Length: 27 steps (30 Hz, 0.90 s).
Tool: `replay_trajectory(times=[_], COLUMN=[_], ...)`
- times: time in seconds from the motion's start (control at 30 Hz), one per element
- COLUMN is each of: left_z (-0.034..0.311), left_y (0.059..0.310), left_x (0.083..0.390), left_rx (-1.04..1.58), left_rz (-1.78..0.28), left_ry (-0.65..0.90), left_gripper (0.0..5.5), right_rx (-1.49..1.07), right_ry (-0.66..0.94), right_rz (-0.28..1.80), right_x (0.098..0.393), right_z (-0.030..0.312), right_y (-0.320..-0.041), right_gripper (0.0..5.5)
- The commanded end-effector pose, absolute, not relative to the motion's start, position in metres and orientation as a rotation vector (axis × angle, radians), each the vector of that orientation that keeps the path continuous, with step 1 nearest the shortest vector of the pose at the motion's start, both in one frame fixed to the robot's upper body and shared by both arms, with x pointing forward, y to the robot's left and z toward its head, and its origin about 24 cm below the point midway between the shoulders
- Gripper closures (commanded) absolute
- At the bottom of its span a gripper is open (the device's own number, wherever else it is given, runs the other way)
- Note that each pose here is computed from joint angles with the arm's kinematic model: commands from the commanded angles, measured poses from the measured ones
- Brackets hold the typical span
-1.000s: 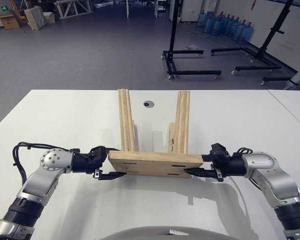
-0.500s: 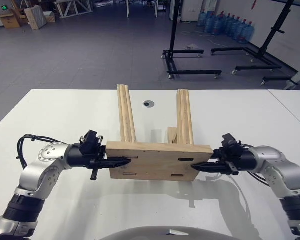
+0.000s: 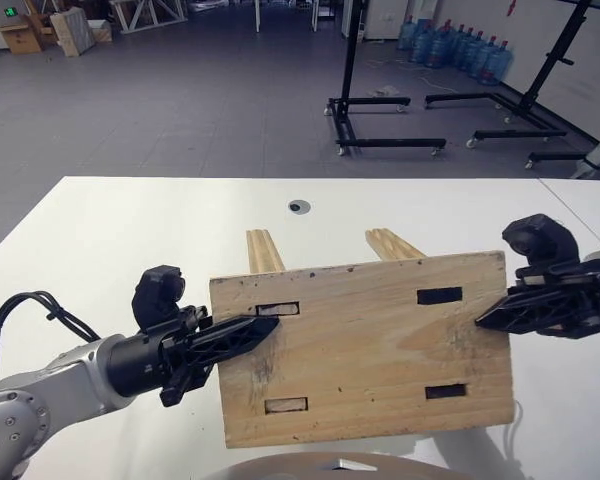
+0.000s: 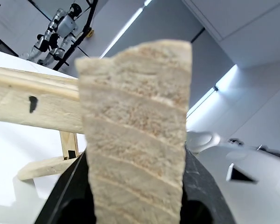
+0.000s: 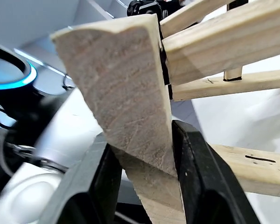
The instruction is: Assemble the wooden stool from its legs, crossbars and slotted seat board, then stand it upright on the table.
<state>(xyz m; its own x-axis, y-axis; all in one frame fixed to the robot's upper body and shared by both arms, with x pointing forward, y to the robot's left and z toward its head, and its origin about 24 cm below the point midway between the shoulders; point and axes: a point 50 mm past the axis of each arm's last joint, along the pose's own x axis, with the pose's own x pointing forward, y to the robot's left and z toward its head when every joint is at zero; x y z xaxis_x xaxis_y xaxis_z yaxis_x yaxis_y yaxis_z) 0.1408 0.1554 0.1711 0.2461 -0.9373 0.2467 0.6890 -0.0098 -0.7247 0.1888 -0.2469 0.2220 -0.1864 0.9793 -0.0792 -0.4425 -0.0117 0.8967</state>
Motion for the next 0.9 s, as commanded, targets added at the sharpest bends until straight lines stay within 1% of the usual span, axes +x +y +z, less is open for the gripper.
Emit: replay_trajectory(times=[0.03, 0.13, 0.23, 0.27, 0.37, 0.4, 0.47, 0.5, 0.63, 0.67, 0.77, 0.9], left_z=[0.168, 0.156, 0.142, 0.137, 0.131, 0.131, 0.136, 0.137, 0.137, 0.137, 0.136, 0.141], left_y=[0.176, 0.182, 0.191, 0.193, 0.19, 0.189, 0.191, 0.191, 0.192, 0.192, 0.195, 0.2], left_x=[0.182, 0.207, 0.223, 0.224, 0.221, 0.22, 0.217, 0.215, 0.209, 0.21, 0.21, 0.214], left_rx=[-0.94, -0.933, -0.892, -0.884, -0.89, -0.888, -0.899, -0.9, -0.889, -0.886, -0.888, -0.902], left_rz=[-1.075, -0.925, -0.784, -0.781, -0.851, -0.88, -0.964, -0.989, -1.01, -0.997, -0.945, -0.877], left_ry=[0.357, 0.457, 0.592, 0.635, 0.725, 0.74, 0.751, 0.76, 0.782, 0.775, 0.742, 0.645], left_gripper=[4.22, 4.22, 4.22, 3.82, 3.2, 3.11, 2.65, 2.54, 1.91, 1.74, 1.27, 0.55], right_rx=[1.402, 1.465, 1.519, 1.531, 1.56, 1.563, 1.556, 1.542, 1.49, 1.473, 1.439, 1.416], right_ry=[1.243, 1.231, 1.218, 1.214, 1.197, 1.193, 1.187, 1.177, 1.138, 1.116, 1.055, 0.975], right_rz=[1.499, 1.446, 1.378, 1.367, 1.338, 1.338, 1.339, 1.32, 1.255, 1.247, 1.244, 1.251], right_x=[0.167, 0.173, 0.175, 0.175, 0.182, 0.184, 0.188, 0.19, 0.197, 0.201, 0.216, 0.229], right_z=[0.208, 0.186, 0.159, 0.151, 0.134, 0.133, 0.132, 0.129, 0.125, 0.126, 0.135, 0.153], right_y=[-0.25, -0.249, -0.248, -0.245, -0.24, -0.238, -0.236, -0.236, -0.239, -0.24, -0.241, -0.248], right_gripper=[3.99, 3.98, 3.93, 3.92, 3.92, 3.92, 3.92, 3.92, 3.92, 3.45, 2.88, 2.04])
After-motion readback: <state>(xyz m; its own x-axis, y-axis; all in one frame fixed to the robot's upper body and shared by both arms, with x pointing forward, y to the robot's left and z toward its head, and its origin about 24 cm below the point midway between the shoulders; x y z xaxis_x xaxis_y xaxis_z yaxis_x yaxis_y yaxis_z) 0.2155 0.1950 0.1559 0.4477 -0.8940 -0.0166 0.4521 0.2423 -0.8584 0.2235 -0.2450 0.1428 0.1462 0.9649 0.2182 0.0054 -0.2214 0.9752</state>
